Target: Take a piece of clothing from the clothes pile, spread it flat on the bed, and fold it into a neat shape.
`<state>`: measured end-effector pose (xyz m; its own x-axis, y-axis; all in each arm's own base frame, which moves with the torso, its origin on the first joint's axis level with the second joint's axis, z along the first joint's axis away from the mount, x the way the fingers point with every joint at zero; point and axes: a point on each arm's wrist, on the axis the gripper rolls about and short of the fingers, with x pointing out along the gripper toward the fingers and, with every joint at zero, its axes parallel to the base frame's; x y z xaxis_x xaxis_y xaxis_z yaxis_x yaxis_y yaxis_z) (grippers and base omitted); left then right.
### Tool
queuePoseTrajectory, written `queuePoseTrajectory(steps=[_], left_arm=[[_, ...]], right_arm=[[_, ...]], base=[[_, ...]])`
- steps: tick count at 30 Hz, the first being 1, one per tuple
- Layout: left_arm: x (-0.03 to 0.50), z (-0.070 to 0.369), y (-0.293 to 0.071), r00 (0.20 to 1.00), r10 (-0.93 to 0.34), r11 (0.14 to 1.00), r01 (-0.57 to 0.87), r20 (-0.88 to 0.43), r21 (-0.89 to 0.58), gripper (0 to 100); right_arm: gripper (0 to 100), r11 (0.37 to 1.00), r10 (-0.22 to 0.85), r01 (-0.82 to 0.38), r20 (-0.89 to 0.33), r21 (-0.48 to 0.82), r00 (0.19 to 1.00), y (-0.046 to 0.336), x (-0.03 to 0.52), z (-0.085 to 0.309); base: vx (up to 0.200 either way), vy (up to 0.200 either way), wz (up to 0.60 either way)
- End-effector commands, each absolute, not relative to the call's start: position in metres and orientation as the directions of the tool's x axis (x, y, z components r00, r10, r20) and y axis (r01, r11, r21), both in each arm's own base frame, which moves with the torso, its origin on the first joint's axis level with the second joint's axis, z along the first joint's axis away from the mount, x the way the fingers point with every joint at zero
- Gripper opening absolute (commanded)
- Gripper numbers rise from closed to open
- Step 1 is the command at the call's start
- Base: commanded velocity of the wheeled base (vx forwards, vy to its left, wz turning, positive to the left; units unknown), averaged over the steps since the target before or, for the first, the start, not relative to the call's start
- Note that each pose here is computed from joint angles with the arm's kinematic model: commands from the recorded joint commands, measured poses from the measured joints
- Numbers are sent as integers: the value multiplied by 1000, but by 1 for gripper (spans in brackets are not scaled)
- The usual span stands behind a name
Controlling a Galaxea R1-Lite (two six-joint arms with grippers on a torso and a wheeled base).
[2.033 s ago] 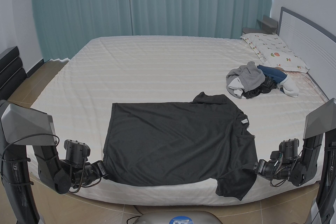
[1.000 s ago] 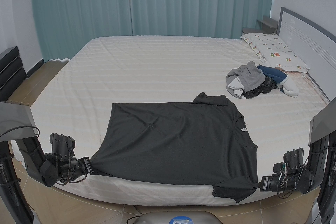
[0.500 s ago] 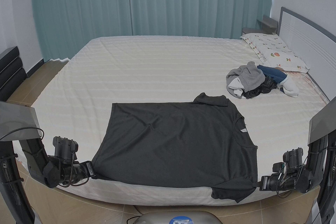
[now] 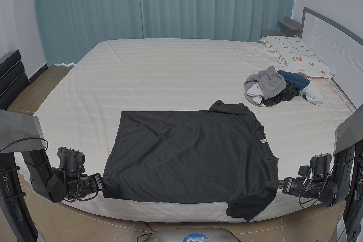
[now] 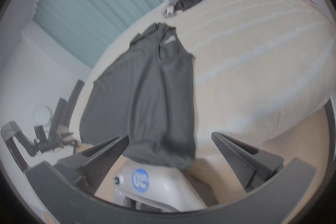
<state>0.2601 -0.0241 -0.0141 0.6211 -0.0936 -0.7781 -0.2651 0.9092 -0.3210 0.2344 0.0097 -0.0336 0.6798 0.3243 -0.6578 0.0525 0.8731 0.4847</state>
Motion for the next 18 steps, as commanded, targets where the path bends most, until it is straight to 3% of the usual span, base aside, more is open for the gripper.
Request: queuePoseTrajectory(steps=[1,7,11,18], left_arm=[[261,-2,-24,653,-136,899,-234,-745,-370,100],[263,0,-24,664,-144,860,-283,-734,-424,100],[265,2,-22,671,-154,845,-291,-726,-448,100],[267,0,-20,668,-158,841,-295,-727,-454,100]], right_arm=[[100,838,332,64,-600,541,728,11,240,-28],[100,810,353,66,-574,583,739,12,242,-25],[100,750,387,67,-519,658,762,13,246,-13],[100,733,390,62,-494,677,777,13,247,-9]], base=[[0,0,0],[0,0,0],[0,200,0],[0,200,0]])
